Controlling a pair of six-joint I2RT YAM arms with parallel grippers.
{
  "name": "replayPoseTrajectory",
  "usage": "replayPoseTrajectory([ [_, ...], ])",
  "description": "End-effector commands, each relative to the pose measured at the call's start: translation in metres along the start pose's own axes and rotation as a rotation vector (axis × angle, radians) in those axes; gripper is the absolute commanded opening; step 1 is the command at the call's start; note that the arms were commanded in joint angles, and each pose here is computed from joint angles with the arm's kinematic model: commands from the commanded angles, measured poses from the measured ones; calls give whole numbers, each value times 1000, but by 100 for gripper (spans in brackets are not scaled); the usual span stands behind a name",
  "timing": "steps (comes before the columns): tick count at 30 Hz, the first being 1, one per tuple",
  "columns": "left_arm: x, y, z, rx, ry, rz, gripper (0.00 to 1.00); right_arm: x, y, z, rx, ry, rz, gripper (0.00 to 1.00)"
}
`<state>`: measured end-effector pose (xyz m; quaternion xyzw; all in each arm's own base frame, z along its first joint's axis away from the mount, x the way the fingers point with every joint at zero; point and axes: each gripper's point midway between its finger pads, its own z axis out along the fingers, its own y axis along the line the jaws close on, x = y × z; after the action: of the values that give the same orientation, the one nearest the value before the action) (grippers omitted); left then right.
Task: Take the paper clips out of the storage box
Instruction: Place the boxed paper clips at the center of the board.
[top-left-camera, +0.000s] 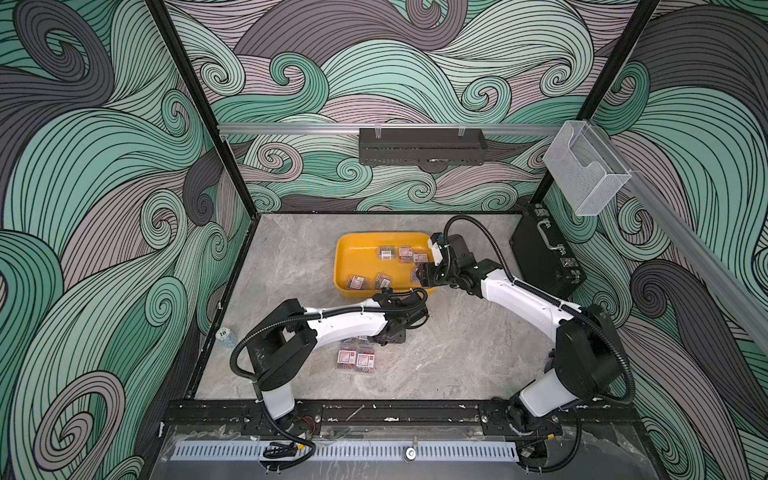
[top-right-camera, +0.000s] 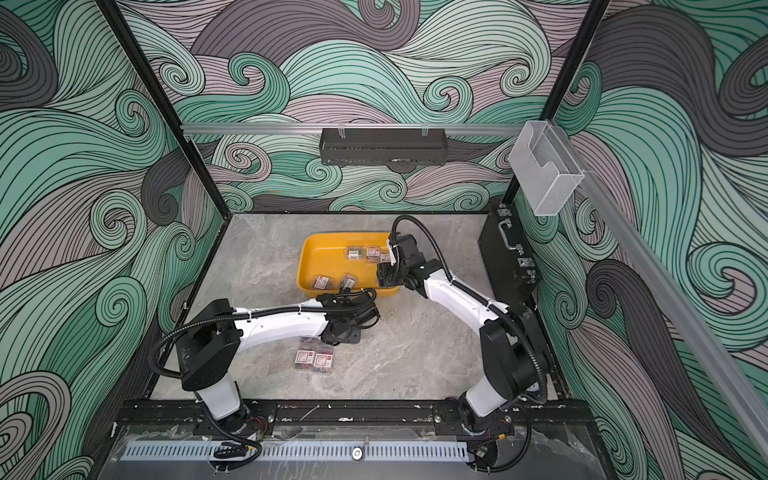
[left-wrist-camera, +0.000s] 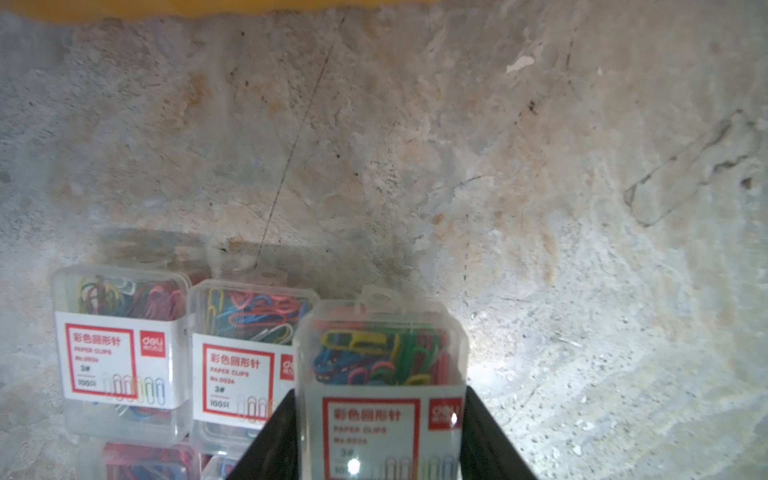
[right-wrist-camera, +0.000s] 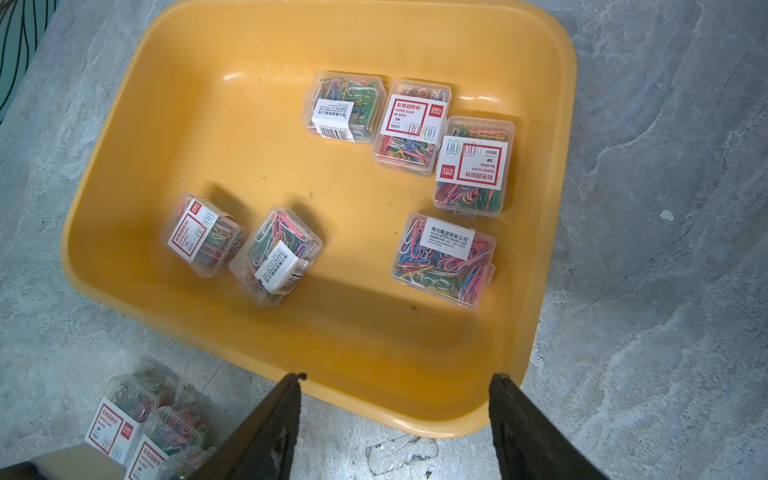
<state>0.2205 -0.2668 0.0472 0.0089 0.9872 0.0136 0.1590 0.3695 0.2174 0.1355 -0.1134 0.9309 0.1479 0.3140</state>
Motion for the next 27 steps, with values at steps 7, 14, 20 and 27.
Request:
replayPoseTrajectory([
  [7, 0, 0, -3, -21, -1, 1, 54, -1, -5, -8, 14, -5, 1, 72],
  [14, -1, 0, -4, -23, -2, 1, 59, -1, -4, -9, 13, -6, 1, 72],
  [20, -1, 1, -4, -27, -2, 2, 62, 0, -5, -9, 14, -5, 0, 72],
  [27, -1, 2, -4, -36, -2, 8, 62, -2, -4, -10, 12, -10, 0, 72],
])
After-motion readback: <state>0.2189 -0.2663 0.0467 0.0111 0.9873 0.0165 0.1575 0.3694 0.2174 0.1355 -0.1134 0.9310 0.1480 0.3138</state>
